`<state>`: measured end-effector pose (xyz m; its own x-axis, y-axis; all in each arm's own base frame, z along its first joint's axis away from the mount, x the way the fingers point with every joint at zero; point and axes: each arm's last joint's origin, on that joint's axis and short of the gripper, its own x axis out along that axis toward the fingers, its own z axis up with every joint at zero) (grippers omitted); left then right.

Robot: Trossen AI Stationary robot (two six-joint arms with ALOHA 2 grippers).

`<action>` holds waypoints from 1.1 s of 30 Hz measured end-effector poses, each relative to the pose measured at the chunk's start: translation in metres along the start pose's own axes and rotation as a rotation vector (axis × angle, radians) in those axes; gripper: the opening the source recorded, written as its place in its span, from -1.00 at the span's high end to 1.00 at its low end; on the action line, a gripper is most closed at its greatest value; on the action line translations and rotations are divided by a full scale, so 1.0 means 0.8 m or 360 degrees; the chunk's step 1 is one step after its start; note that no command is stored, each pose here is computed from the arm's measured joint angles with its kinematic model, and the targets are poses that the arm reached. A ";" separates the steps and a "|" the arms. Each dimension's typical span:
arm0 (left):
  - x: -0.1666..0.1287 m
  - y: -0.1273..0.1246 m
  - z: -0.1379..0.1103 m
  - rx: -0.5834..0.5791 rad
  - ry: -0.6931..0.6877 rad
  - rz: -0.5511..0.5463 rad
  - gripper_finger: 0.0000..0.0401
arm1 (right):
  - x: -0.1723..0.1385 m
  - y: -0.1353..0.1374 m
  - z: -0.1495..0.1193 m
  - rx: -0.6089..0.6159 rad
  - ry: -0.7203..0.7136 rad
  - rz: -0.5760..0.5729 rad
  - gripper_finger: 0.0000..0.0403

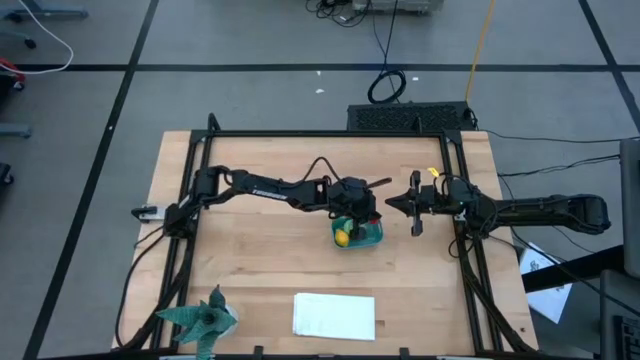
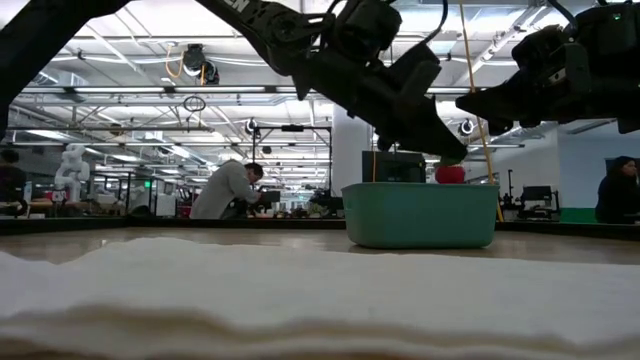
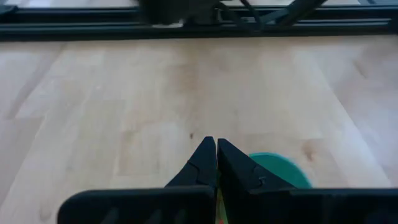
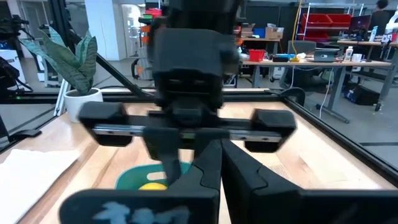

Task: Pick and placing Produce into tupperware
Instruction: Put the red strawberry into the green bin

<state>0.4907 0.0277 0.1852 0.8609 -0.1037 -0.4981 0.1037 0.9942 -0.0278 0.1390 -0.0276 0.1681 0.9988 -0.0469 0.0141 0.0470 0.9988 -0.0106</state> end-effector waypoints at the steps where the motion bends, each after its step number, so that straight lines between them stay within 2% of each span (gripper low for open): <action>1: 0.001 -0.004 0.000 0.0016 0.0005 0.0007 1.00 | 0.000 0.000 0.000 0.0000 0.0000 0.0000 1.00; 10: 0.004 -0.027 -0.002 0.0024 0.0054 0.0216 1.00 | 0.000 0.000 0.000 0.0007 -0.0001 0.0000 1.00; 15: 0.007 -0.032 -0.005 0.0059 0.0049 0.0214 1.00 | 0.000 0.000 0.000 0.0009 0.0000 0.0000 1.00; 21: 0.013 -0.030 -0.031 0.0028 0.0056 0.0232 1.00 | 0.000 0.000 0.000 0.0025 0.0001 0.0000 1.00; 33: 0.013 -0.035 -0.033 0.0106 0.0007 0.0207 1.00 | 0.000 0.000 0.000 0.0025 0.0000 0.0000 1.00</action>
<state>0.4839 -0.0006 0.1580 0.8669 0.0263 -0.4978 0.0241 0.9952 0.0946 0.1390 -0.0276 0.1681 0.9988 -0.0469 0.0141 0.0468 0.9989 0.0052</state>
